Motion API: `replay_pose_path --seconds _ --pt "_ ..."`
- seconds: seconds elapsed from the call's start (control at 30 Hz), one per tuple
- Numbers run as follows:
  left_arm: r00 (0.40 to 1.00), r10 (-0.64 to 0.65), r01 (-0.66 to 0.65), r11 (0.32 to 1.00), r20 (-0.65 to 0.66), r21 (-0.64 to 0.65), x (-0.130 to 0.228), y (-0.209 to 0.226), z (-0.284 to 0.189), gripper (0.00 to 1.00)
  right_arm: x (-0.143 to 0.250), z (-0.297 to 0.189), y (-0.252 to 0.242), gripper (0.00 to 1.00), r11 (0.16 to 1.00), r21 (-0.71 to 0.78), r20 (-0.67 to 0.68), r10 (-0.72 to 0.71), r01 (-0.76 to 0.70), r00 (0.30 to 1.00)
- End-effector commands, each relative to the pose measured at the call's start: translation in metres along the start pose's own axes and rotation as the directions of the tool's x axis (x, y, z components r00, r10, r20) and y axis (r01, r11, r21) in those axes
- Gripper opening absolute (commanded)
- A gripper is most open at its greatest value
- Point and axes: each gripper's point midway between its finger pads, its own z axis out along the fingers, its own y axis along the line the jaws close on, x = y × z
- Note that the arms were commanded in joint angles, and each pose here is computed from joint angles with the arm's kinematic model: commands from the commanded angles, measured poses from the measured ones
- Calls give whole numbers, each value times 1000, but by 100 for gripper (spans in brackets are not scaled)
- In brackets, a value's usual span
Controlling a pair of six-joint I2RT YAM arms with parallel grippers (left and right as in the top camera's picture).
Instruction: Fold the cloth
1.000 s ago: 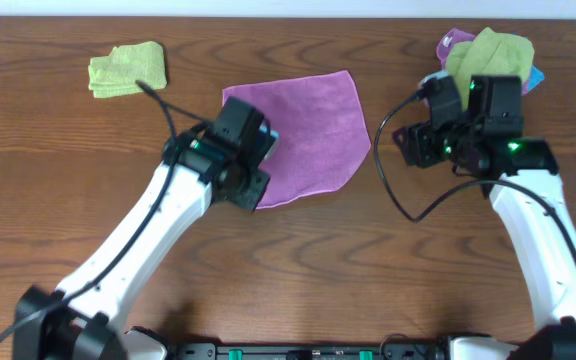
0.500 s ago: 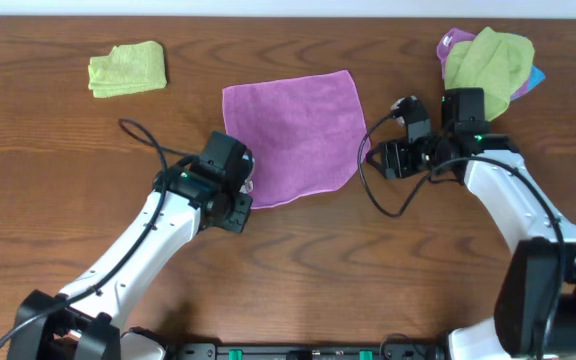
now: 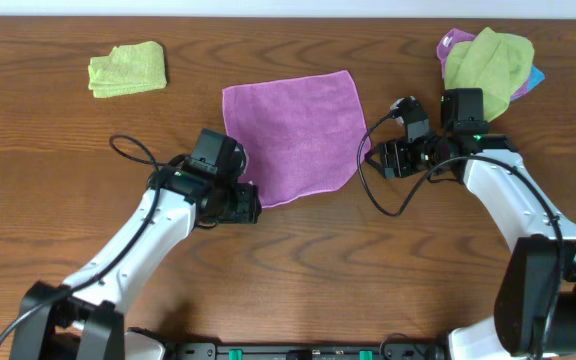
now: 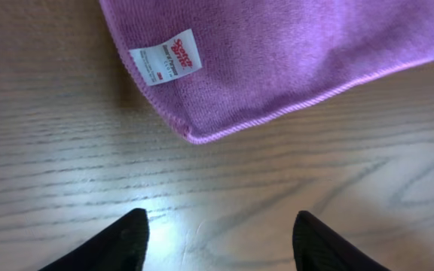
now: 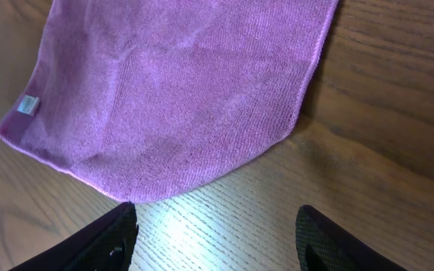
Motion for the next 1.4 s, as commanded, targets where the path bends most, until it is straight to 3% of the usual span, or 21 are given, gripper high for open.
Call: replay_pose_path --seconds 0.0,0.93,1.23,1.37 --pt "996 -78 78 997 -50 -2 4 5 16 61 -1 -3 -3 68 1000 -9 11 28 -28 1000" --pt "990 -140 138 988 -27 -62 -15 33 58 50 -1 -7 -11 68 999 2 19 46 -46 999" --pt "990 -136 135 991 -29 -22 -17 26 59 7 1 -7 -11 66 999 2 15 49 -49 999" --pt "990 -135 135 991 -35 -3 -18 22 58 6 2 -3 -14 66 999 4 8 53 -53 999"
